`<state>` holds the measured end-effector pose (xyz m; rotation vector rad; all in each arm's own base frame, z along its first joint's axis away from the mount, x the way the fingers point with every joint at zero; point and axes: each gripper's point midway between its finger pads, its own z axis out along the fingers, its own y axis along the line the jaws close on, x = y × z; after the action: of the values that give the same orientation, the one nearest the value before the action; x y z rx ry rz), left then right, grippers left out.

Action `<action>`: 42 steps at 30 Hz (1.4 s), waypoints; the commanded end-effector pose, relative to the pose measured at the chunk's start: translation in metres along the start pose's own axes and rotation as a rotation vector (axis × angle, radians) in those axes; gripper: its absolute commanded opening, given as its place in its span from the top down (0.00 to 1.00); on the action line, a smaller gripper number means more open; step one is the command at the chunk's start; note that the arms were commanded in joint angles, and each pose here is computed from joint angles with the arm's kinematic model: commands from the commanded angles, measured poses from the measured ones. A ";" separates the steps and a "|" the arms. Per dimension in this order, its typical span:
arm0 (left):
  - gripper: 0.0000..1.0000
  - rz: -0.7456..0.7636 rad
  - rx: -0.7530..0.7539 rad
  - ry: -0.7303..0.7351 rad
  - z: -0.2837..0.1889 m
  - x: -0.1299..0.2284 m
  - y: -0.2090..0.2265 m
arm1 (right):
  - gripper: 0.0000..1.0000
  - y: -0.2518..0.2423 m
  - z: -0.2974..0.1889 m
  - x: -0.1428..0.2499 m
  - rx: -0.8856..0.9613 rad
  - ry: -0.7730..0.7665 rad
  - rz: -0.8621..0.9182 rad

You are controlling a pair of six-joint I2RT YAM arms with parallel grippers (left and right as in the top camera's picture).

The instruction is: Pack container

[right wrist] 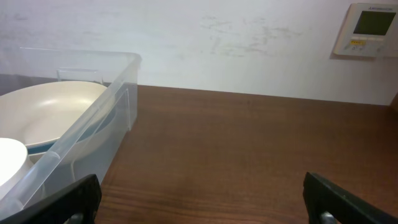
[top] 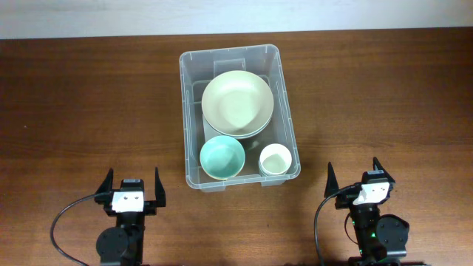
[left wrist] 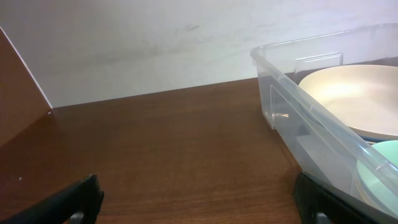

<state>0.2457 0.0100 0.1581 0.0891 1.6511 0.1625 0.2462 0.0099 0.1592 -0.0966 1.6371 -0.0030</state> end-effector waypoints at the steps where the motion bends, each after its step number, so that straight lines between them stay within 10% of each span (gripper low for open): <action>1: 0.00 0.014 0.015 -0.008 0.000 0.000 -0.003 | 0.01 0.005 0.000 0.001 -0.024 0.000 -0.007; 42: 0.00 -0.142 0.032 -0.005 0.000 0.001 -0.006 | 0.01 0.005 0.000 0.001 -0.024 0.000 -0.007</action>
<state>0.2459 0.0043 0.1582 0.0079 1.6508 0.0375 0.2462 0.0099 0.1592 -0.0963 1.6371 -0.0027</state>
